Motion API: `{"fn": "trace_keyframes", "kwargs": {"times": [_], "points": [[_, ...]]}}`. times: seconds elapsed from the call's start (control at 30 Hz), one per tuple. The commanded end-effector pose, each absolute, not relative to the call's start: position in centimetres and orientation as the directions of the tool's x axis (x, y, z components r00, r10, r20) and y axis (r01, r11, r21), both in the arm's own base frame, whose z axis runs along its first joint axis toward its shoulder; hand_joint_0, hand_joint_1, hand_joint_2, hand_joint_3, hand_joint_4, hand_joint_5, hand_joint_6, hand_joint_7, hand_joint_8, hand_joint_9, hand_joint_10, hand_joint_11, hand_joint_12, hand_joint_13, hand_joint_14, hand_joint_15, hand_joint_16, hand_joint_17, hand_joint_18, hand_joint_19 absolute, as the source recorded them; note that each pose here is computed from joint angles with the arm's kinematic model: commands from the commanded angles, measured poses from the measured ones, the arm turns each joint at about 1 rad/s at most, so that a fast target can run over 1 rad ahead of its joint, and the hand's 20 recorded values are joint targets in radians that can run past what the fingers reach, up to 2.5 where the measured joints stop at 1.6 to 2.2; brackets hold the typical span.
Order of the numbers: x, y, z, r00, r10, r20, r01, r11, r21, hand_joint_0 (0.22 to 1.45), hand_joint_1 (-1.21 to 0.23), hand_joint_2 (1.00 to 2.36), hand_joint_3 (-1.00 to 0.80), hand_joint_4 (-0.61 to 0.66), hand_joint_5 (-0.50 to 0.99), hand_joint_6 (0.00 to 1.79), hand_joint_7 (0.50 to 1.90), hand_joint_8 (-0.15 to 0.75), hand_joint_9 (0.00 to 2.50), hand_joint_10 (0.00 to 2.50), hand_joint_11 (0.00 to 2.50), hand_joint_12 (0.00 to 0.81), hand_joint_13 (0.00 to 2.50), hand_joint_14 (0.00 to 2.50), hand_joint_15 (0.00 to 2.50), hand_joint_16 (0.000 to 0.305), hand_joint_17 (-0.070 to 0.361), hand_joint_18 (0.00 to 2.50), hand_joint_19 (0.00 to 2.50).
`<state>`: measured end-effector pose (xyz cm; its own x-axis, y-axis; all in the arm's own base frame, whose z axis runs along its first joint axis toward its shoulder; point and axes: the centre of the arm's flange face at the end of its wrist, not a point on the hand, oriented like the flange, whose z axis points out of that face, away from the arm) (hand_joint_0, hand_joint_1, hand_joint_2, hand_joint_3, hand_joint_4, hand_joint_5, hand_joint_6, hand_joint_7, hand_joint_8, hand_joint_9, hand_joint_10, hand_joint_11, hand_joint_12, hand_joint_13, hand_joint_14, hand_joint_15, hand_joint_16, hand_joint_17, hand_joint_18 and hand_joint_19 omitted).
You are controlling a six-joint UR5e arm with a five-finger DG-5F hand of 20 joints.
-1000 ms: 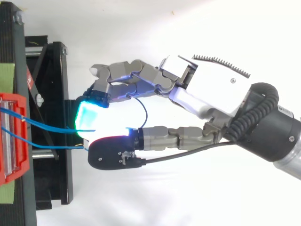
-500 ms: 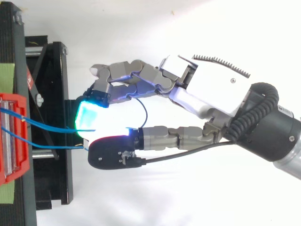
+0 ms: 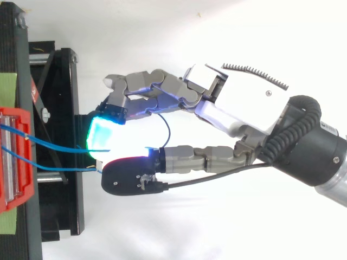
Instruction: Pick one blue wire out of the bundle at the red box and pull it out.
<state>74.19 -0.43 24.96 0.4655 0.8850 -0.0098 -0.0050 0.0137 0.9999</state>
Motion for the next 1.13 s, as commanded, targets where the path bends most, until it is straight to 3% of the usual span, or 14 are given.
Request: {"fn": "trace_keyframes", "kwargs": {"times": [0.0,1.1], "points": [[74.19,-0.37,24.9,0.465,0.885,-0.01,-0.004,0.014,1.0,0.6,-0.85,1.01,-0.03,-0.14,-0.11,0.84,1.23,0.253,0.65,0.01,0.3,0.404,0.22,0.0,0.08,0.063,0.142,0.15,0.02],[74.19,-0.36,24.9,0.463,0.886,-0.011,-0.004,0.014,1.0,0.6,-0.85,1.01,-0.02,-0.14,-0.12,0.84,1.24,0.254,0.67,0.01,0.3,0.403,0.23,0.0,0.08,0.062,0.14,0.18,0.05]]}}
